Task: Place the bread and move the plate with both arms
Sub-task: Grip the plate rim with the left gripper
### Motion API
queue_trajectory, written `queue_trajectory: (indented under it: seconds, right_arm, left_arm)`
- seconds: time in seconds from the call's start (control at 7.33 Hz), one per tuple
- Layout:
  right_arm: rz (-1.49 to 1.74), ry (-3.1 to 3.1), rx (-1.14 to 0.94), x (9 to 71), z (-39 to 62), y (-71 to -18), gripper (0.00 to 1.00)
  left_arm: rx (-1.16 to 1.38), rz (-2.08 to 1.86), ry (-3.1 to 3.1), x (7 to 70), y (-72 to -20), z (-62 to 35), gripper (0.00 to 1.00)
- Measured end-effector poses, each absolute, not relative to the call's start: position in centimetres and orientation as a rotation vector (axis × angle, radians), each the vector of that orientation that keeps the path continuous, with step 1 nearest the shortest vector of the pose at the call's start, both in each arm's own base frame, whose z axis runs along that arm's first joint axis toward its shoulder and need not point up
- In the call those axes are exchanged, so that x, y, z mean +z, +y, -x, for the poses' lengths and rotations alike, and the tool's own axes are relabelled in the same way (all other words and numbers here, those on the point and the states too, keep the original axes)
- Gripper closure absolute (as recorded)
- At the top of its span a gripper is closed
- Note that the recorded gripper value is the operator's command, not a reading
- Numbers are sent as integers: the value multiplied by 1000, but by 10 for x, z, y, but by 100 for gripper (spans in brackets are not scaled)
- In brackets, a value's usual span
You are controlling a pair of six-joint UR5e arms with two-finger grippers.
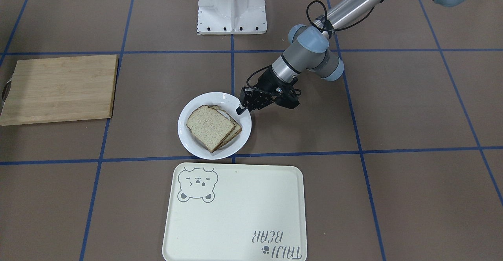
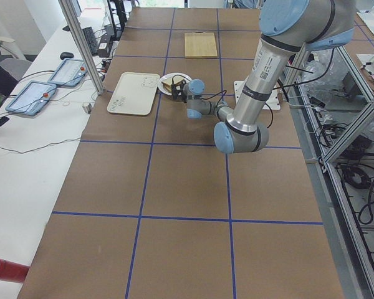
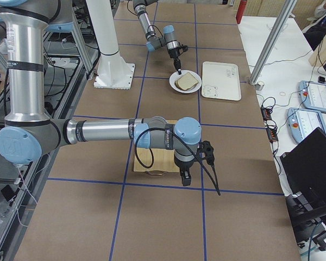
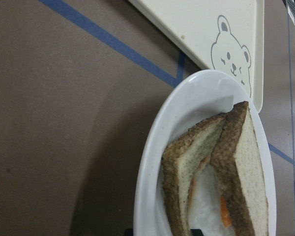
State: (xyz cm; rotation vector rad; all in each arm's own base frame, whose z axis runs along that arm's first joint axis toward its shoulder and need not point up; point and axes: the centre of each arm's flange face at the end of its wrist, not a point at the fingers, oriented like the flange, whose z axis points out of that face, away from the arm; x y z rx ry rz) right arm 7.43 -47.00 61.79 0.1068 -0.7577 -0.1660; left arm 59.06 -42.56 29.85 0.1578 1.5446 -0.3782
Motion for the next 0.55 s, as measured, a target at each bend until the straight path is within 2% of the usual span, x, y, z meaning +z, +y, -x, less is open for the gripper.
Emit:
queue_trajectory:
  seconds: [0.55]
  right_arm:
    - [-106,-758,-166,618,-74,-470,0]
  left_arm:
    - [-395,-137,1598,289,-423,-585,100]
